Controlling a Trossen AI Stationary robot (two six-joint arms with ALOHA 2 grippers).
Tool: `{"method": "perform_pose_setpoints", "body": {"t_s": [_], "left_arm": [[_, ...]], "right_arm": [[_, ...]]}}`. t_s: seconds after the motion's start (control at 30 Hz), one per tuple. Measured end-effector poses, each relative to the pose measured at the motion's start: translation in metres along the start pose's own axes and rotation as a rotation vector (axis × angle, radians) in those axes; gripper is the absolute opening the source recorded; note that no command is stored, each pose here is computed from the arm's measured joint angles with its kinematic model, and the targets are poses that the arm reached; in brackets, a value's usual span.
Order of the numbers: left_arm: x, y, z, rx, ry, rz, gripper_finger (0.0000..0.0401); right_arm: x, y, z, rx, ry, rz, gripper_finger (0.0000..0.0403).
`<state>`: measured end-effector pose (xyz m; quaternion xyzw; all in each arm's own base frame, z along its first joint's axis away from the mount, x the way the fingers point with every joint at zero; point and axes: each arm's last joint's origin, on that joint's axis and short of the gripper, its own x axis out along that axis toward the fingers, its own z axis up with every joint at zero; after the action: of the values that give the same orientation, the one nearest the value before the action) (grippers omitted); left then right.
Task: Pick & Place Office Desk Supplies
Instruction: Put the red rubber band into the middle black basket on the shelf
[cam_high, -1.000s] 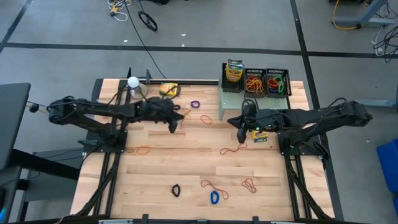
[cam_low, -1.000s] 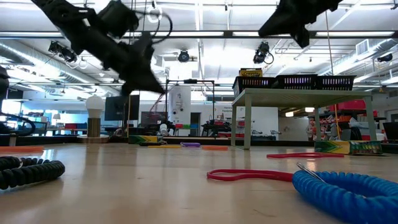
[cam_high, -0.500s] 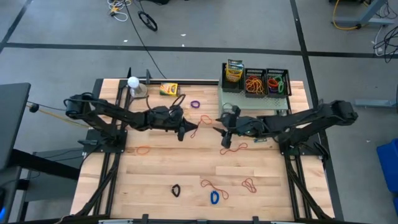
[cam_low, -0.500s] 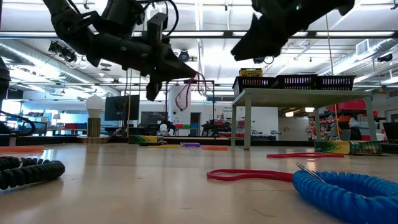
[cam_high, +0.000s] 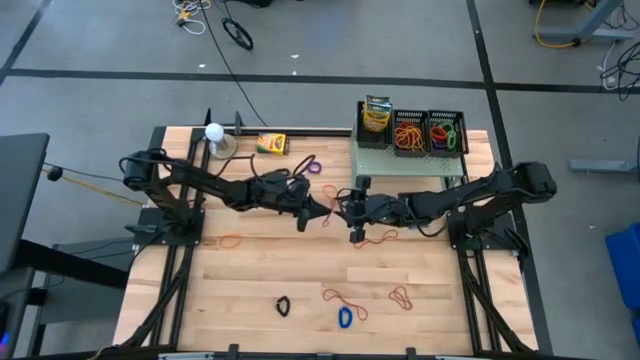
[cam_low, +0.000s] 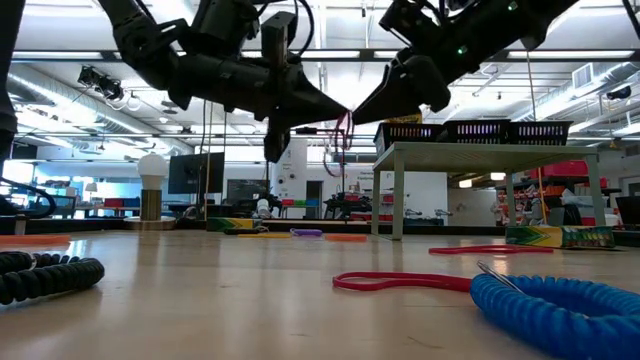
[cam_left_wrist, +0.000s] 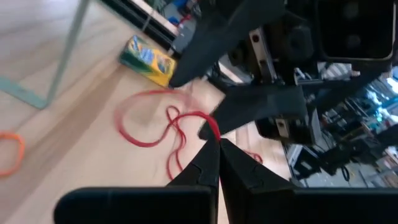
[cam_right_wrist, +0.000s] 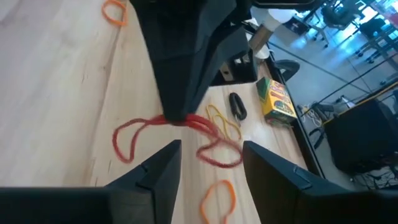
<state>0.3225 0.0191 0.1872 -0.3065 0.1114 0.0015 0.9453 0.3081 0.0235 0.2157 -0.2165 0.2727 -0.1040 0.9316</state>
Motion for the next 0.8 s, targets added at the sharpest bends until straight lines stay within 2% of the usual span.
{"method": "perform_pose_setpoints", "body": {"t_s": [0.2, 0.43, 0.57, 0.8], "left_arm": [[0.006, -0.002, 0.003, 0.01, 0.01, -0.025, 0.0007], [0.006, -0.002, 0.002, 0.046, 0.015, -0.025, 0.0011], [0.006, -0.001, 0.003, 0.08, 0.008, -0.006, 0.004], [-0.004, 0.0, 0.008, 0.123, 0.02, 0.123, 0.0116]], "right_arm": [[0.001, -0.002, 0.001, 0.051, -0.013, -0.004, 0.0142], [0.001, -0.002, 0.002, 0.116, -0.034, 0.022, 0.0064], [-0.001, -0.003, 0.003, 0.197, -0.032, -0.001, 0.0012], [-0.023, -0.017, 0.008, 0.304, -0.027, -0.072, 0.0018]]}}
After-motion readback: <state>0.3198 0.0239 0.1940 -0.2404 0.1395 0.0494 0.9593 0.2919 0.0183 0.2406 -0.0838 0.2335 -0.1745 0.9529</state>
